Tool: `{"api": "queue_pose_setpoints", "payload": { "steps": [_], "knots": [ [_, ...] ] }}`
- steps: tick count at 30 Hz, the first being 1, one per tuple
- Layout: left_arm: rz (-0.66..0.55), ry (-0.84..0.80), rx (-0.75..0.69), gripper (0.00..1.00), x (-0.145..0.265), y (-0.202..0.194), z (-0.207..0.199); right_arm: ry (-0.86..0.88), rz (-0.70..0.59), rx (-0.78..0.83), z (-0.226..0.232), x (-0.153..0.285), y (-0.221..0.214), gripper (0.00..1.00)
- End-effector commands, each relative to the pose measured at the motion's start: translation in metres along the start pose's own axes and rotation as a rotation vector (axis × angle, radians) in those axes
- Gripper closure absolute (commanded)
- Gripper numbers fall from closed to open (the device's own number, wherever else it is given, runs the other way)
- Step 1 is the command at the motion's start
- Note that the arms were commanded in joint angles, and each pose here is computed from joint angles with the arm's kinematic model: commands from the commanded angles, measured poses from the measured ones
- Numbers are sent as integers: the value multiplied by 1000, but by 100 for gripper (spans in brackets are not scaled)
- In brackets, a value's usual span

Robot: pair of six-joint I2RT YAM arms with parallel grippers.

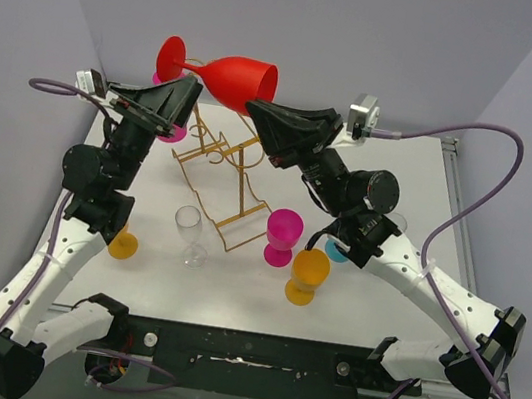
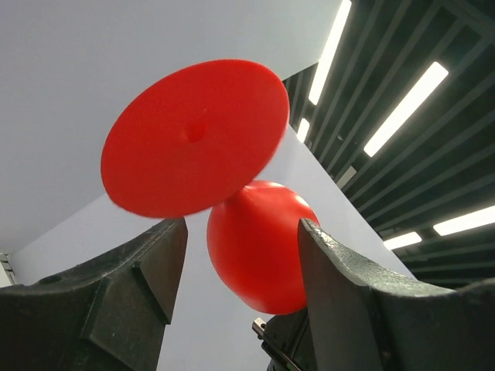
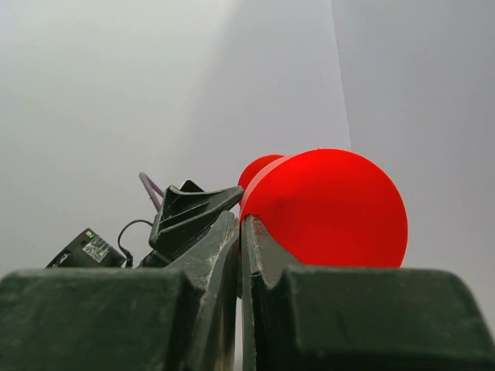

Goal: Place the wine glass upside down on the wine glass rack

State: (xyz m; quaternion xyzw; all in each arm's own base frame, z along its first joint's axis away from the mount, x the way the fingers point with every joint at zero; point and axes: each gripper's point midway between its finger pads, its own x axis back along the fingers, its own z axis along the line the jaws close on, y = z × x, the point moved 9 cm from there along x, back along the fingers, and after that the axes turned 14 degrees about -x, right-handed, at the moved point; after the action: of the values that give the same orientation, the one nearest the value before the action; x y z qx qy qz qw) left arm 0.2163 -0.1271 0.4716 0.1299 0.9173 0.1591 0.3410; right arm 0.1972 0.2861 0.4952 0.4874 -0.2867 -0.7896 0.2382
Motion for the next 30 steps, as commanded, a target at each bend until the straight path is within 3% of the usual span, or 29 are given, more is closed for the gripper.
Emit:
{"api": "queue_pose_setpoints", "payload": {
  "steps": [1, 6, 14, 30],
  "knots": [
    [-72, -129, 25, 44, -5, 18, -36, 143, -59, 5, 27, -6, 21, 100],
    [-112, -126, 45, 50, -6, 23, -39, 155, -15, 24, 29, -5, 12, 100],
    [-178, -132, 42, 78, -6, 30, -43, 143, 34, 55, 31, -2, -2, 100],
    [-219, -216, 46, 79, -1, 33, -50, 162, 168, 35, 25, 10, -29, 100]
  ]
}}
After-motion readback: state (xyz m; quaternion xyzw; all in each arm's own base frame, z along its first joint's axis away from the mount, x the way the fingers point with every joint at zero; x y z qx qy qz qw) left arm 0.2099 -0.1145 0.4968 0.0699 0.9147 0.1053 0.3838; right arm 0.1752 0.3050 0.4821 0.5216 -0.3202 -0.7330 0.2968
